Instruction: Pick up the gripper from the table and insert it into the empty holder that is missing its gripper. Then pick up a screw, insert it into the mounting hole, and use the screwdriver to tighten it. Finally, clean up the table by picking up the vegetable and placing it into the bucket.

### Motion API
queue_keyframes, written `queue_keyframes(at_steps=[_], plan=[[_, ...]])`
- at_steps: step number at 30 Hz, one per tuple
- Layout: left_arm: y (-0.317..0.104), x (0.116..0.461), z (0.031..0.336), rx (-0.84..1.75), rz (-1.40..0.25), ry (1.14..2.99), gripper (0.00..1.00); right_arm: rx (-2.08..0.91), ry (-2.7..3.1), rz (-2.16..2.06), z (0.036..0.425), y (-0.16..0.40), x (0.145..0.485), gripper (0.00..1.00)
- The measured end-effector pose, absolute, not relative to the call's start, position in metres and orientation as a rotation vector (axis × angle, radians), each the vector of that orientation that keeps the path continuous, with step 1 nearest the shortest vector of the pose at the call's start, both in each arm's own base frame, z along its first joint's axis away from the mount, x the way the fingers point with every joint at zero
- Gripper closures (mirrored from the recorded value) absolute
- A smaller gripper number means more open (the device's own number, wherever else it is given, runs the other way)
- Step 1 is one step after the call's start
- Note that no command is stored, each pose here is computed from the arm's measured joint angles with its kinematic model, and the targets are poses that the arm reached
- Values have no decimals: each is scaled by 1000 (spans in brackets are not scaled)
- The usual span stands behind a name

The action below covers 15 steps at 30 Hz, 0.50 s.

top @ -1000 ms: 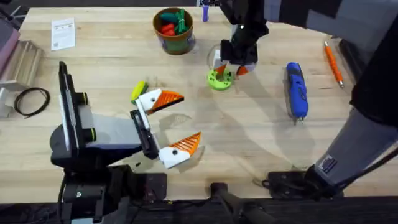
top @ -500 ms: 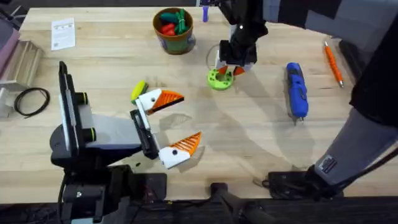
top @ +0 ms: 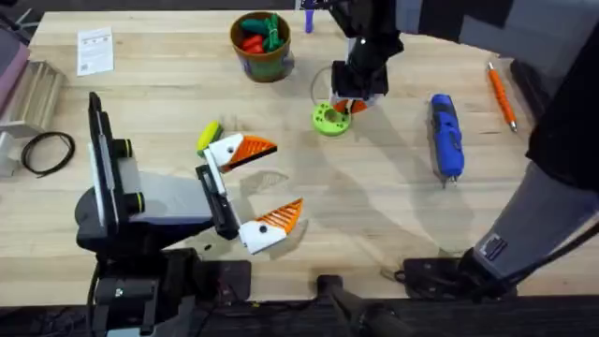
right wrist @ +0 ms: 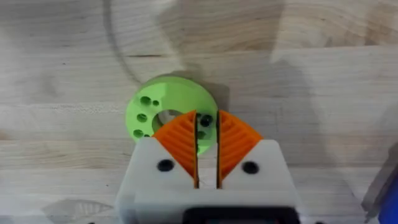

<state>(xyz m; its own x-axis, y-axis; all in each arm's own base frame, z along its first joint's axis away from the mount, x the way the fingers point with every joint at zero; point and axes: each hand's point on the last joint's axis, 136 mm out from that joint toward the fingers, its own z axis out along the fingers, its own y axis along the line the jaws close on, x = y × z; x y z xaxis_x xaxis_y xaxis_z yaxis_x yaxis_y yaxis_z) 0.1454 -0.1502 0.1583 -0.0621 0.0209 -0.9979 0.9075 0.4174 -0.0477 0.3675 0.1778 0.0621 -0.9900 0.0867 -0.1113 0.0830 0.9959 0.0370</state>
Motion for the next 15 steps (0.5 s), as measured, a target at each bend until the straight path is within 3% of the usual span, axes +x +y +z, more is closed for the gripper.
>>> queue_keyframes(at_steps=[6,10,15], plan=[[-150,145,158,882,-908,1447,16,119,3025,49,62,178,368,877],[-150,145,158,882,-908,1448,16,95,3020,52,62,180,369,985],[-150,145,158,882,-908,1448,14,85,3019,48,62,181,368,993]])
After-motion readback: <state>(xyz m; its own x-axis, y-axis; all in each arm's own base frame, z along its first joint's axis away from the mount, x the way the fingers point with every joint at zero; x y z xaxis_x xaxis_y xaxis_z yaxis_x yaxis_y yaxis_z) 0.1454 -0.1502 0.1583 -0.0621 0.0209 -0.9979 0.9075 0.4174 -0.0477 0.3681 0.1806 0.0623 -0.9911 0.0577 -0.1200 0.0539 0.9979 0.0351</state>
